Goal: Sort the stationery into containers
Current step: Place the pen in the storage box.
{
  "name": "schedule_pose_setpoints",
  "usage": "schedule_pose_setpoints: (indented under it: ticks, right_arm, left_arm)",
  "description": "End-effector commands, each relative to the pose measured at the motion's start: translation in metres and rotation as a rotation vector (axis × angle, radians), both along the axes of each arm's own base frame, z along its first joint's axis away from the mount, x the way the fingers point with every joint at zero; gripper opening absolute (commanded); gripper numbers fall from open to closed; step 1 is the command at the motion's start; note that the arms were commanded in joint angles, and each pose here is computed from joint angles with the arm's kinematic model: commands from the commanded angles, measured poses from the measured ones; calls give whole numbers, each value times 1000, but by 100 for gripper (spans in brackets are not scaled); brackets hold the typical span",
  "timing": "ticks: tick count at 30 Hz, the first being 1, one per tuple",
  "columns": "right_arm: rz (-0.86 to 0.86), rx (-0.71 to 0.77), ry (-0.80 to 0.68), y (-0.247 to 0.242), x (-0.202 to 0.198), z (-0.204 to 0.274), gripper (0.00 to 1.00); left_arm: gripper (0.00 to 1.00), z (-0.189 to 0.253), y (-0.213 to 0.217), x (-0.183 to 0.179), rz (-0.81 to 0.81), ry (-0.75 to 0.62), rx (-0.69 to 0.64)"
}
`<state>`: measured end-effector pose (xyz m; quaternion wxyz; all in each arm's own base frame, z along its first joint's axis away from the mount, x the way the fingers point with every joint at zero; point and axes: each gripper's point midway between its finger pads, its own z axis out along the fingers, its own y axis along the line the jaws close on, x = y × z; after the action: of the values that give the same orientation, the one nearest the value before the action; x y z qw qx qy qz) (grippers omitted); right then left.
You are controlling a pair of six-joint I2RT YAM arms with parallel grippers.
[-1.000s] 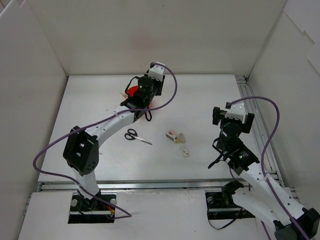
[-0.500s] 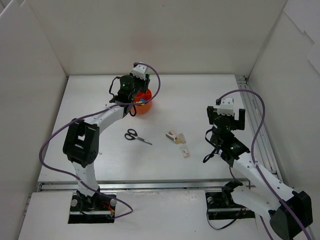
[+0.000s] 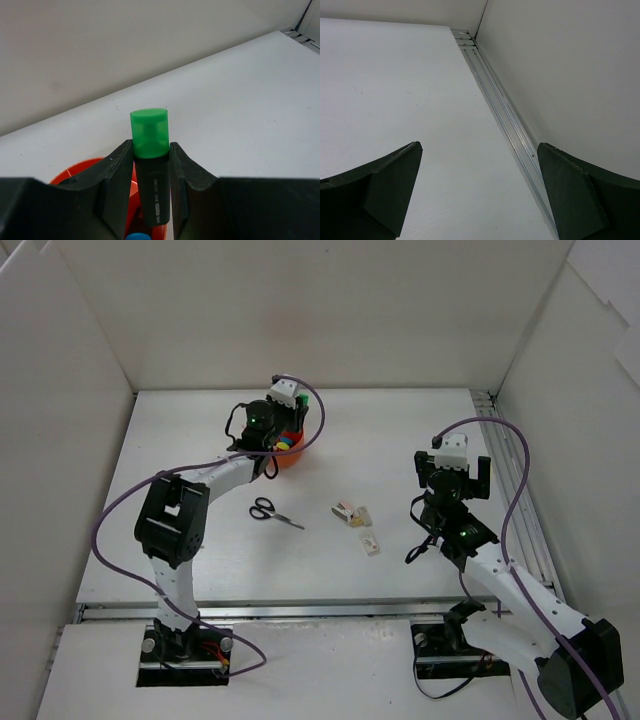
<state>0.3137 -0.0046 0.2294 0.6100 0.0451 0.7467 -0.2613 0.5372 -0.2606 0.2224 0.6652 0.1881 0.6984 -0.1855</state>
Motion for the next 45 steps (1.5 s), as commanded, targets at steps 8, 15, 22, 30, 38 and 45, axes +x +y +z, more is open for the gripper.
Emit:
schedule_pose_setpoints:
  ticks: [8, 15, 22, 30, 38, 45]
  right_arm:
    - [-33, 52, -109, -3, 9, 30, 98]
    - [-33, 49, -103, -3, 10, 28, 98]
    - [-33, 49, -103, -4, 10, 27, 98]
    - [-29, 56, -109, -4, 9, 27, 98]
    - [-14, 72, -129, -4, 5, 31, 98]
    - [16, 78, -129, 1, 7, 32, 98]
  left_arm:
    - [3, 28, 7, 16, 70, -120, -58]
    - [3, 10, 12, 20, 103, -116, -34]
    - [5, 2, 3, 10, 126, -116, 18]
    - [20, 1, 12, 2, 210, -82, 6]
    - [56, 3, 13, -6, 204, -54, -34]
    - [91, 44, 7, -35, 148, -89, -82]
